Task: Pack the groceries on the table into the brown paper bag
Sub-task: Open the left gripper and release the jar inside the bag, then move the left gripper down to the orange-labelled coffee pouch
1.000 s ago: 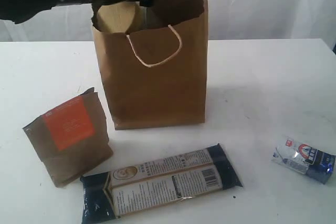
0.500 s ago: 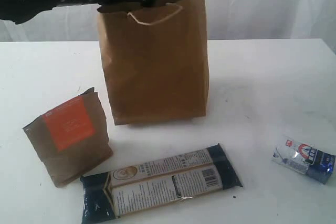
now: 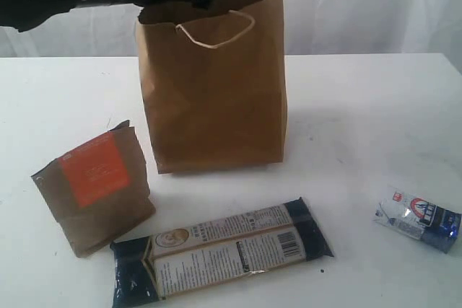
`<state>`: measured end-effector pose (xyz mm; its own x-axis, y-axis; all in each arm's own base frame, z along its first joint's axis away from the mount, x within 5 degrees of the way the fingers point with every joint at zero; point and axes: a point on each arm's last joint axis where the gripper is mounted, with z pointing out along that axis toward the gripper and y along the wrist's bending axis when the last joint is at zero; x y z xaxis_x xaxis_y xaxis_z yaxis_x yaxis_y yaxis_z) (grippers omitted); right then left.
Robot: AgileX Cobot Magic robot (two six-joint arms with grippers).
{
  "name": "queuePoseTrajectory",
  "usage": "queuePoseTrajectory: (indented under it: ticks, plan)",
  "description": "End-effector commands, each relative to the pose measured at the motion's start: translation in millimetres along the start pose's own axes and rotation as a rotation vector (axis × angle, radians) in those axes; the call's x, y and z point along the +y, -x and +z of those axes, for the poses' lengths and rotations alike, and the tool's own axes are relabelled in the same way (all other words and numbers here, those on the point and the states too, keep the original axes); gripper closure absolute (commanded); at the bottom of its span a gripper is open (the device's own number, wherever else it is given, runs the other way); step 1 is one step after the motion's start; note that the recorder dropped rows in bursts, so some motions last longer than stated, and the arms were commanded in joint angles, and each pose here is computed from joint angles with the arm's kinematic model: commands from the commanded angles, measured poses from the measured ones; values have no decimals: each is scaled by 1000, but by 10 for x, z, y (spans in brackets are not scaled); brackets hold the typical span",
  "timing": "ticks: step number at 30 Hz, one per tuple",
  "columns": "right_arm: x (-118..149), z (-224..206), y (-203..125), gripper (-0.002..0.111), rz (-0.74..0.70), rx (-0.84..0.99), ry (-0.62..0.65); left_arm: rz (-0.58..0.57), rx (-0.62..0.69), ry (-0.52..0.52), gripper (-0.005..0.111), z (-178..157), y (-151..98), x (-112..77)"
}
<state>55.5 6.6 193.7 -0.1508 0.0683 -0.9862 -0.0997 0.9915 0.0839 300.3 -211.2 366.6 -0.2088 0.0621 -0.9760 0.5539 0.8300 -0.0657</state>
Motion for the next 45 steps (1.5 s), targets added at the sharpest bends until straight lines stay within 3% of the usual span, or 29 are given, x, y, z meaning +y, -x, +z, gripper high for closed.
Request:
queuePoseTrajectory:
  ticks: [1, 12, 17, 22, 28, 34, 43, 45]
  plan:
    - [-4, -2, -6, 108, -3, -10, -5, 35, -40, 2, 7, -186, 168, -24]
    - [-4, -2, -6, 108, -3, -10, -5, 115, -55, 79, 7, -708, 434, 36]
    - [-4, -2, -6, 108, -3, -10, -5, 114, -83, 92, 7, -1044, 469, 53]
    - [-4, -2, -6, 108, -3, -10, -5, 102, -18, 167, 7, -1462, 426, 132]
    - [-4, -2, -6, 108, -3, -10, -5, 78, 167, 206, 11, -1922, 286, 179]
    - [-4, -2, -6, 108, -3, -10, -5, 166, 489, 20, 14, -2049, 13, 42]
    - [-4, -2, -6, 108, -1, -10, -5, 235, 828, -70, 14, -1907, -271, 11]
    - [-4, -2, -6, 108, -1, -10, -5, 246, 817, -74, 14, -1761, -289, 10]
